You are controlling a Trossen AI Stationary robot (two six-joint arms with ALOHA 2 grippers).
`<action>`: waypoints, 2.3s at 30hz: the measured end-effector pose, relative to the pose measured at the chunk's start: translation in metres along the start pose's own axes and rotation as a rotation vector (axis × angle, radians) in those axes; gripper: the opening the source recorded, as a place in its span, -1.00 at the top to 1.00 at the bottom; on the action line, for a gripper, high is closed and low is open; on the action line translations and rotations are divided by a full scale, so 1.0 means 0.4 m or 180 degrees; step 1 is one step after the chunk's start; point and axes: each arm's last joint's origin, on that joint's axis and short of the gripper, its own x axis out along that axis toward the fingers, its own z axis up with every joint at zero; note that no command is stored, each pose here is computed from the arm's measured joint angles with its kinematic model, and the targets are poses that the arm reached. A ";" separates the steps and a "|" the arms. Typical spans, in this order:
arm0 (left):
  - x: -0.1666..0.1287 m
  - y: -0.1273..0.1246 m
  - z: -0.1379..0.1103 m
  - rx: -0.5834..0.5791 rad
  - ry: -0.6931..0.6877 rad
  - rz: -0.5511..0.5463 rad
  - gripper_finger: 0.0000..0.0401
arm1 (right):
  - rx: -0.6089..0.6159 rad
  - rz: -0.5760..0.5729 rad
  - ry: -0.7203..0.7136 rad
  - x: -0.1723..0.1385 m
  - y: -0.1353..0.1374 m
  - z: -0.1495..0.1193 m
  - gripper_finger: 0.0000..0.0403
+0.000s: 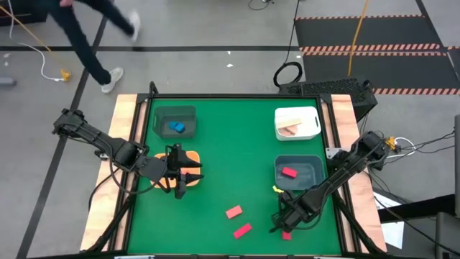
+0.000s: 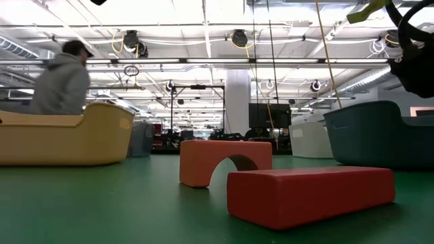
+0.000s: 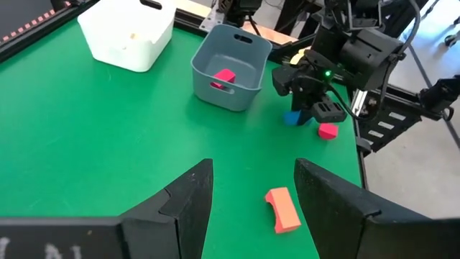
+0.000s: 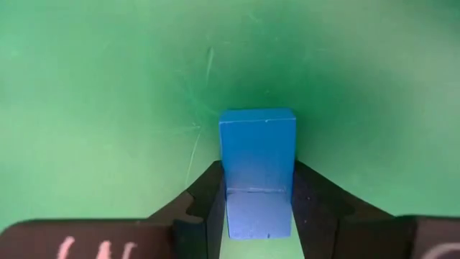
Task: Sort & place blocks by color
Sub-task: Put the blue block into the black bin
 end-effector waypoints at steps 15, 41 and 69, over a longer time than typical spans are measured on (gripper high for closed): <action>0.055 -0.031 -0.001 0.0380 -0.0145 -0.0097 0.02 | -0.0061 0.2276 -0.1612 -0.292 0.025 0.054 0.46; 0.093 -0.043 0.141 0.2089 -0.1929 0.1006 0.03 | 0.0366 0.4273 -0.3937 -0.535 0.111 0.299 0.46; 0.119 0.047 0.189 0.2066 -0.1915 0.1470 0.03 | 0.0457 0.4335 -0.4352 -0.563 0.165 0.443 0.46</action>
